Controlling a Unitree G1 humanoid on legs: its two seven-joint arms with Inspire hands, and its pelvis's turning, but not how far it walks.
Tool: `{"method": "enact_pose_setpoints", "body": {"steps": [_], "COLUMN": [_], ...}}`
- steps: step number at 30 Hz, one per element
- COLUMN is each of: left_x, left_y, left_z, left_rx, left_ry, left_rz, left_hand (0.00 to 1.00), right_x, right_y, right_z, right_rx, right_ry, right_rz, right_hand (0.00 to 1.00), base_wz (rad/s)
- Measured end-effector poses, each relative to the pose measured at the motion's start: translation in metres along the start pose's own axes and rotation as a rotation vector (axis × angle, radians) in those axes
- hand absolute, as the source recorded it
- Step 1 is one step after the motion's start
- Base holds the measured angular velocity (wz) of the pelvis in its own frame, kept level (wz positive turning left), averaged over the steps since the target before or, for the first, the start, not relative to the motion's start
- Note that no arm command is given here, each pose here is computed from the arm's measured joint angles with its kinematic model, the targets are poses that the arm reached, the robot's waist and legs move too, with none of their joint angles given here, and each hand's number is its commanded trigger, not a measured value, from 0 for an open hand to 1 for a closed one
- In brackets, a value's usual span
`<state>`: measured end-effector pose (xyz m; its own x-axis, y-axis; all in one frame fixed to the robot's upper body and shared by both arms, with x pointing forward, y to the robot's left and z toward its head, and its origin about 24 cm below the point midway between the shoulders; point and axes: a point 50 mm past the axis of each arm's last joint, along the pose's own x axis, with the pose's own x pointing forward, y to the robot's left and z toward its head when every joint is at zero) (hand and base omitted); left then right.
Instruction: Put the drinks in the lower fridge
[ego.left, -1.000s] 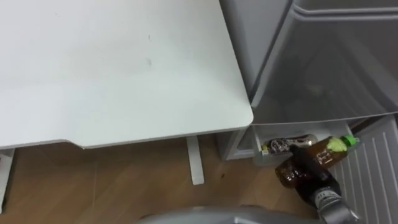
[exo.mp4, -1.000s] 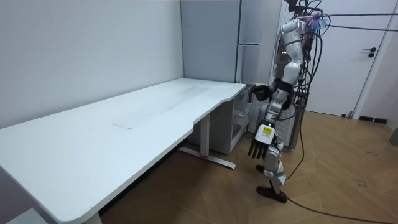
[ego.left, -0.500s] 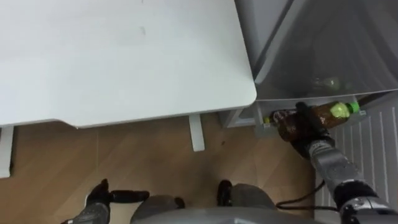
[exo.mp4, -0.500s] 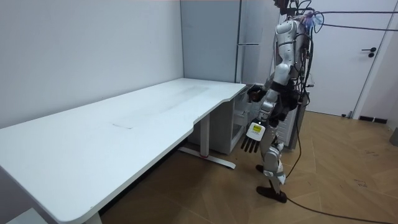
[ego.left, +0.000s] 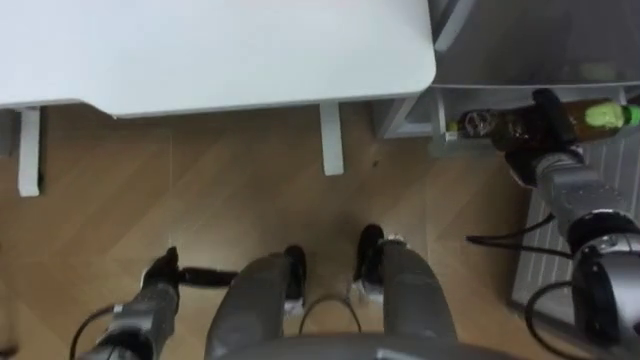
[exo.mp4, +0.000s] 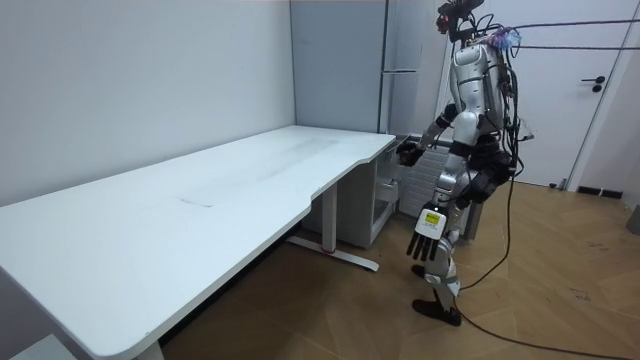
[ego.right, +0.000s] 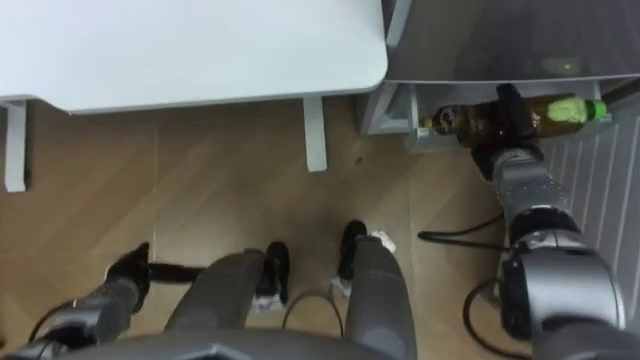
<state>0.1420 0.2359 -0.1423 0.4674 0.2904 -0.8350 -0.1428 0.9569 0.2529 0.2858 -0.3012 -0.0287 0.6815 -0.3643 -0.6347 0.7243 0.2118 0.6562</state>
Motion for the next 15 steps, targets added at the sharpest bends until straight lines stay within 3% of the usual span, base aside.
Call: {"method": "enact_pose_setpoints", "body": {"steps": [9,15], "left_x": [0.0,0.001], "left_y": [-0.001,0.012], "left_z": [0.007,0.008], "left_rx": [0.014,0.026], "left_ry": [-0.047,-0.05], "left_rz": [0.027,0.073], "left_hand": [0.0,0.0], "right_x": [0.0,-0.004], "right_y": [0.026,0.058], "right_z": [0.017,0.037], "right_rx": [0.014,0.02], "right_ry": [-0.047,-0.098], "right_rz": [0.032,0.078], "right_hand": [1.0,1.0], "base_wz": [0.0,0.05]}}
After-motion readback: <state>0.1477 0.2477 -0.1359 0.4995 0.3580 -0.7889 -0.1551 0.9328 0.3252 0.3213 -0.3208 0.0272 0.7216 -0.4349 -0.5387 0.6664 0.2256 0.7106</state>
